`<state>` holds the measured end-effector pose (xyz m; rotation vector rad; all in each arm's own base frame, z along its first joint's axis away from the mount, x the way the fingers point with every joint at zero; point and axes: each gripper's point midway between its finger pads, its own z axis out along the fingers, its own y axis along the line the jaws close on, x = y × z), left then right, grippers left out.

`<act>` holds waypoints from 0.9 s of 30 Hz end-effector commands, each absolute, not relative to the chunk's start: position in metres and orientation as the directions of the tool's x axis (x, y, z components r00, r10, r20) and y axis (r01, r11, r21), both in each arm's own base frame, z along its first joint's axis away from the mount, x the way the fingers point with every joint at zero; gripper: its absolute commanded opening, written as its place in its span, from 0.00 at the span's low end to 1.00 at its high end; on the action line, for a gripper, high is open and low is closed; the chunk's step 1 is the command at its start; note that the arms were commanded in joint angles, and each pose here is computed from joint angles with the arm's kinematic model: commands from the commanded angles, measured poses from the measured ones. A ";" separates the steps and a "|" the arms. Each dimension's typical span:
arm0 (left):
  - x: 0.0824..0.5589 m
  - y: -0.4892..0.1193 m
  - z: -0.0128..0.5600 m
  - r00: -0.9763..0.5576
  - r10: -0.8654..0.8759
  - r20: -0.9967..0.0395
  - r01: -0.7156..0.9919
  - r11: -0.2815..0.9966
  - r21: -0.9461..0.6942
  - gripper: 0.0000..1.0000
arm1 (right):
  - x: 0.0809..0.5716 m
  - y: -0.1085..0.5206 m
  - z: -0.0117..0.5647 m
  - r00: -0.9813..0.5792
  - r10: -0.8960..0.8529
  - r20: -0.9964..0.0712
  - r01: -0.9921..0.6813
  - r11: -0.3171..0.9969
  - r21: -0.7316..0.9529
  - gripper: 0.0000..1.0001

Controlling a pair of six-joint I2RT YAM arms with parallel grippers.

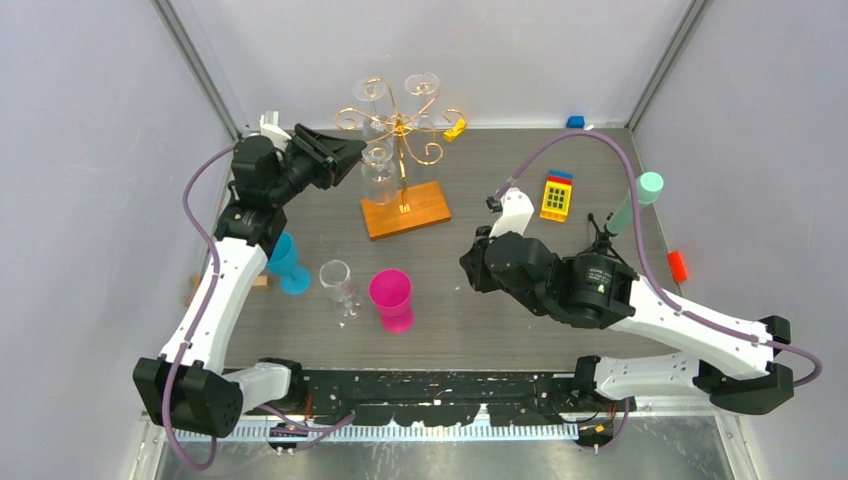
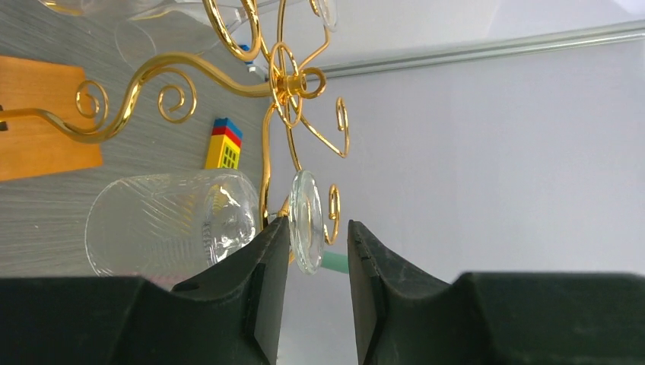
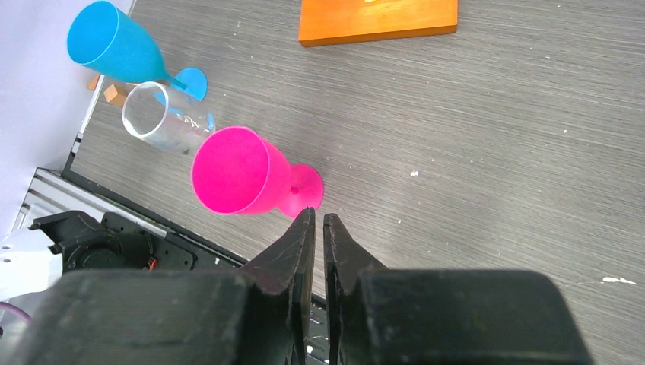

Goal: Take the wine glass off the wine glass rack

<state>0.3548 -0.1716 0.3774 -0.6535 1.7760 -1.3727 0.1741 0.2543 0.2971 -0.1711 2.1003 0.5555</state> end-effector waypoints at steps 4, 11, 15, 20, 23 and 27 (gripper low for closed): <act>0.347 -0.185 0.403 -0.606 -0.780 -0.156 0.094 0.125 -0.988 0.36 | 0.178 0.249 0.310 -0.530 0.168 -0.831 -0.299 0.880 0.369 0.14; 0.347 -0.185 0.394 -0.610 -0.790 -0.061 0.017 0.064 -0.998 0.39 | 0.177 0.247 0.312 -0.530 0.185 -0.827 -0.298 0.873 0.386 0.14; 0.347 -0.187 0.396 -0.615 -0.786 -0.065 0.020 0.067 -0.998 0.39 | 0.176 0.247 0.311 -0.532 0.186 -0.826 -0.299 0.872 0.389 0.14; 0.347 -0.188 0.390 -0.621 -0.777 -0.103 0.008 0.125 -0.992 0.39 | 0.176 0.246 0.310 -0.533 0.188 -0.825 -0.296 0.872 0.390 0.14; 0.346 -0.189 0.388 -0.629 -0.768 -0.122 0.009 0.149 -0.989 0.38 | 0.177 0.246 0.309 -0.533 0.188 -0.825 -0.295 0.873 0.389 0.14; 0.345 -0.193 0.383 -0.645 -0.748 -0.154 0.017 0.188 -0.982 0.36 | 0.177 0.247 0.309 -0.533 0.188 -0.825 -0.294 0.873 0.389 0.14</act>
